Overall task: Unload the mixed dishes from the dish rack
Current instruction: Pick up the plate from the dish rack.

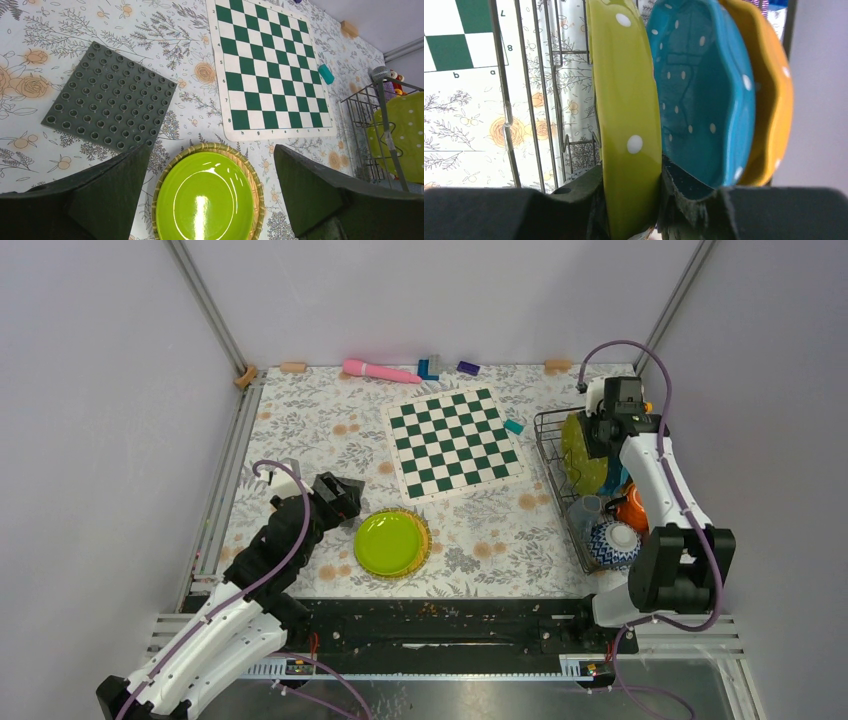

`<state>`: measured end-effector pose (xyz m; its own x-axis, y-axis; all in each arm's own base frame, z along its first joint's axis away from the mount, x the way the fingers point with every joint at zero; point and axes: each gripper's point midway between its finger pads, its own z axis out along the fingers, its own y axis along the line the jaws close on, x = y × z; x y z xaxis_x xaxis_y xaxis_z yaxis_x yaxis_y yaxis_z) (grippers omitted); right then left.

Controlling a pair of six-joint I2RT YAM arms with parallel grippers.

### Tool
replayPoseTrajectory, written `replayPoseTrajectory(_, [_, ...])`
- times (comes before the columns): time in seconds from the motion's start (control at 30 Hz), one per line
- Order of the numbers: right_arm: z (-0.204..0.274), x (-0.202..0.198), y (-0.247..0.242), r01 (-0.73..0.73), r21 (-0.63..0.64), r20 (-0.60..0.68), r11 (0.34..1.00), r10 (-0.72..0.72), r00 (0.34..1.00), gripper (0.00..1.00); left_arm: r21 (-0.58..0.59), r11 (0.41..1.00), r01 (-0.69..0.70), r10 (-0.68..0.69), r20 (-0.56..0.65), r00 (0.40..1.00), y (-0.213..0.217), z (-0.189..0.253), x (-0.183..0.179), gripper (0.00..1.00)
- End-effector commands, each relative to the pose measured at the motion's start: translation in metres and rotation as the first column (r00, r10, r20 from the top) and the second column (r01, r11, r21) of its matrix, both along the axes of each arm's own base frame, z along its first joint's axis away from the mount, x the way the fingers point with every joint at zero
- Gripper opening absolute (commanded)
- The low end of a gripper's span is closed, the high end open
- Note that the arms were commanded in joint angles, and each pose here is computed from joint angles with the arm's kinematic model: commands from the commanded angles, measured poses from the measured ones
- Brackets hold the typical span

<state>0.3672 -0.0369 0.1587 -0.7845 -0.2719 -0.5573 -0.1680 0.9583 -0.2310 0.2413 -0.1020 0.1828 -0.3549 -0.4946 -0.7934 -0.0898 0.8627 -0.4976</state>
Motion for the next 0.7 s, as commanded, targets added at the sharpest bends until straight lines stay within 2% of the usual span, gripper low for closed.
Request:
replayPoseTrajectory(0.0, [0.084, 0.010, 0.005, -0.067, -0.035, 0.237, 0.997, 0.074, 0.969, 0.00, -0.020, 0.999, -0.030, 0.031, 0.028, 0.999, 0.004, 0.008, 0.003, 0.99])
replayPoseTrajectory(0.2, [0.111, 0.001, 0.006, -0.062, -0.035, 0.318, 0.997, 0.070, 0.946, 0.00, -0.016, 0.999, -0.031, 0.032, 0.015, 0.999, 0.003, 0.007, 0.004, 0.99])
replayPoseTrajectory(0.37, [0.145, -0.006, 0.004, -0.011, -0.005, 0.430, 1.000, 0.012, 0.903, 0.00, -0.020, 0.999, -0.027, 0.027, 0.013, 1.000, 0.002, 0.007, 0.004, 0.99])
replayPoseTrajectory(0.5, [0.180, -0.017, 0.017, -0.029, 0.083, 0.538, 0.996, -0.021, 0.843, 0.00, -0.021, 1.000, -0.021, 0.021, 0.009, 1.000, 0.000, 0.007, 0.004, 0.99])
replayPoseTrajectory(0.67, [0.216, -0.040, 0.045, -0.081, 0.308, 0.605, 0.948, -0.130, 0.785, 0.00, -0.032, 0.999, 0.001, -0.001, 0.009, 1.000, -0.005, 0.007, 0.004, 0.99])
